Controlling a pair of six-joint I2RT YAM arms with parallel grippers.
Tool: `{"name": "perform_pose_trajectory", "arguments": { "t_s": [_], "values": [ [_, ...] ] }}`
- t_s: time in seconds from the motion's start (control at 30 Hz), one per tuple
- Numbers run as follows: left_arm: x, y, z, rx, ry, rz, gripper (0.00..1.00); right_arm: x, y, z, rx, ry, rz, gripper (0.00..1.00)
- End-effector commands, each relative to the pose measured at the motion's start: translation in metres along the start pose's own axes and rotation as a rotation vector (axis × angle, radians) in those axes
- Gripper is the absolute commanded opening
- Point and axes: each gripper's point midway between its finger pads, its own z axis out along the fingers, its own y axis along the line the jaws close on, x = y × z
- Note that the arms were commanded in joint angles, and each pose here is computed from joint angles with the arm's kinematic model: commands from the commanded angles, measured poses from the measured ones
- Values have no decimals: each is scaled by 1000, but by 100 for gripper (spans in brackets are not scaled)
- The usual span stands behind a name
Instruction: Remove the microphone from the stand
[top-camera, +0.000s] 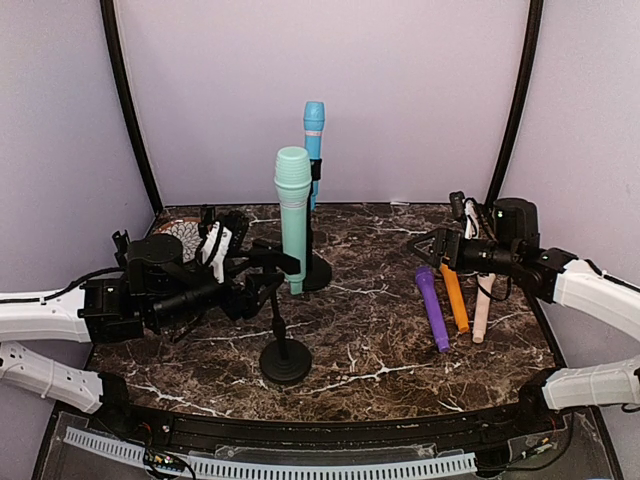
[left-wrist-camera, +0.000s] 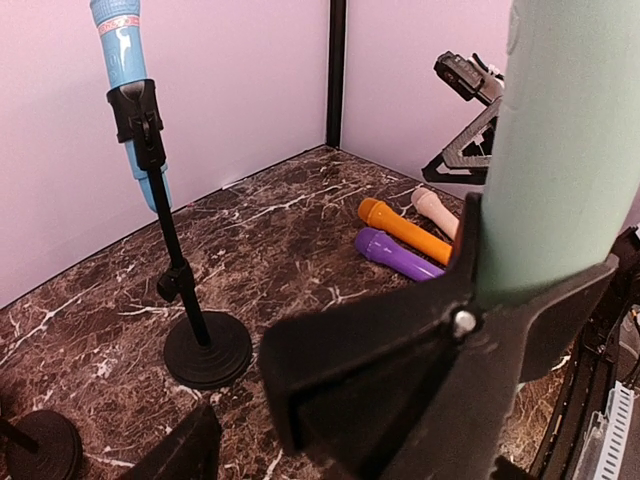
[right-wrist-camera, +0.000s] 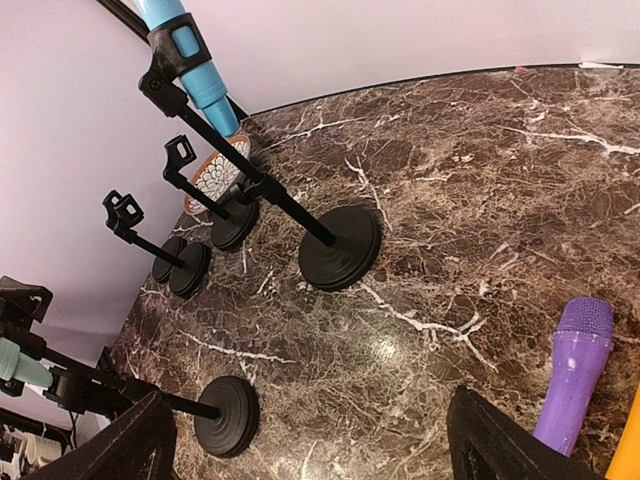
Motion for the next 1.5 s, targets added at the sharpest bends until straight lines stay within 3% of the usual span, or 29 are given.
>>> {"name": "perform_pose_trajectory", "arguments": {
  "t_s": [0.0,0.27,0.4,0.8,1.47],
  "values": [
    [-6,14,-9,-74,15,-35,73,-8,3,1,-11,-50,-5,95],
    [-27,20,-16,-109,21,-69,81,-10,-20,-4,110,-100,11,96],
    [-37,24,-15,-123,31,-94,82,-5,-38,-8,204,-99,26,97],
    [-50,46,-28,-111,-8,-225,83,-4,-47,-14,261,-112,17,99],
    [-53,7,-33,121,-7,-109,81,-3,-50,-11,270,-104,22,99]
  ]
}}
